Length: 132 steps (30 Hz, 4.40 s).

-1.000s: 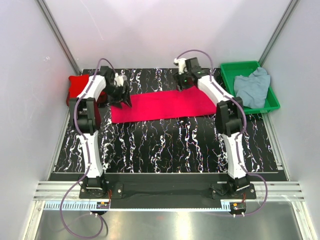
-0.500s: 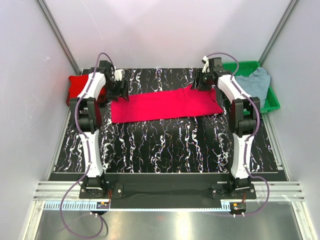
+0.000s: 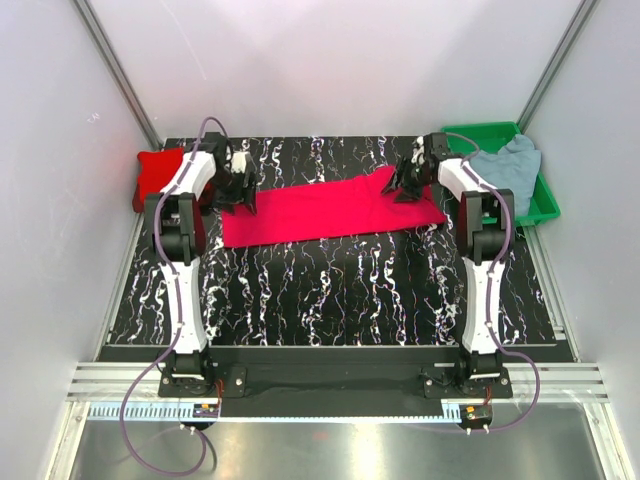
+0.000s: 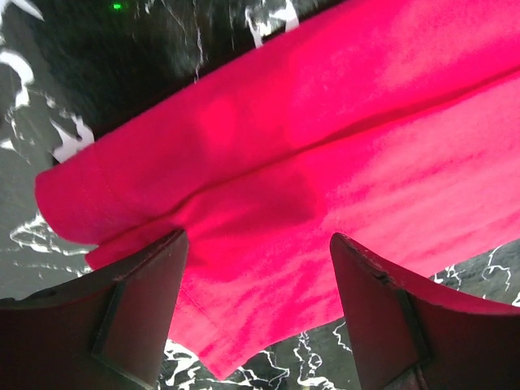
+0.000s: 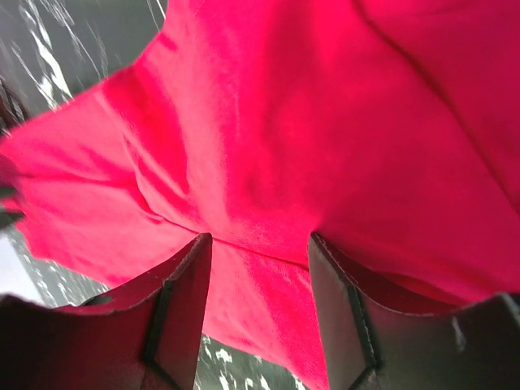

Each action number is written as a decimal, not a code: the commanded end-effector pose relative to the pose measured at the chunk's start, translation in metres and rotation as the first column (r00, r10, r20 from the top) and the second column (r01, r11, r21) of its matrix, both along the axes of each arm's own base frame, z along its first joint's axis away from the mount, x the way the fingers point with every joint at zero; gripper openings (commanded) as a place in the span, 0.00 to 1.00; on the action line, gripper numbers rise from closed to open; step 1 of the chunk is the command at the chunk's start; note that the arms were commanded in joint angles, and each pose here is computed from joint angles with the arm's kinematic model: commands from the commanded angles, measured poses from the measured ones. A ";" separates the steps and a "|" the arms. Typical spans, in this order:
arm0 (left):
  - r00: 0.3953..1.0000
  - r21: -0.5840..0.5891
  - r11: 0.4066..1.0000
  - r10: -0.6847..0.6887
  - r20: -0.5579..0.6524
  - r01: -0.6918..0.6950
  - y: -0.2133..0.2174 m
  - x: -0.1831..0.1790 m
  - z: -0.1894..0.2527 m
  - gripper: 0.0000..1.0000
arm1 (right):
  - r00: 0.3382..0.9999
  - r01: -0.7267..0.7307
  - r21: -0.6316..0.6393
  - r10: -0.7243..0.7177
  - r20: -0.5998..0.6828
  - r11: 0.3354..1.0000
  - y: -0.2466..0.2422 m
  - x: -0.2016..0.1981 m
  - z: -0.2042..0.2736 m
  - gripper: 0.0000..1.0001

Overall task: Fold and stack the t-shirts
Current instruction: Fold the tshirt

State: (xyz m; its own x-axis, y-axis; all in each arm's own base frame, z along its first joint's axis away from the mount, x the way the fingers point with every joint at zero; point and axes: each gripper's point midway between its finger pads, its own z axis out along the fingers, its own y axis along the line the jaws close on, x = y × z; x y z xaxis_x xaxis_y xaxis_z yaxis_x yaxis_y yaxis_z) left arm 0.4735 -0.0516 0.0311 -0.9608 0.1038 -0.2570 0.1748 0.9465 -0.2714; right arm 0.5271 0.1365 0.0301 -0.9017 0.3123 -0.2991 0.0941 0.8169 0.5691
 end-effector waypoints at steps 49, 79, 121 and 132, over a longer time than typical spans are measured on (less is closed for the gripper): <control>0.997 0.078 0.997 0.031 -0.068 -0.026 0.037 -0.062 0.032 0.77 | 0.967 0.254 0.042 -0.252 -0.048 0.966 -0.059 0.016 0.022 0.61; 0.976 -0.058 0.998 -0.046 -0.213 0.034 0.016 -0.085 -0.010 0.02 | 0.956 0.290 -0.030 -0.287 0.065 0.957 -0.079 0.077 -0.005 0.12; 0.638 -0.248 0.686 -0.727 -0.253 0.684 -0.201 -0.314 0.033 0.00 | 0.953 0.118 0.128 -0.149 0.262 0.985 0.029 0.137 0.010 0.10; 0.582 -0.245 0.630 -0.775 -0.246 0.737 -0.219 -0.324 0.030 0.00 | 0.951 0.071 0.141 -0.109 0.289 0.987 0.063 0.138 0.003 0.10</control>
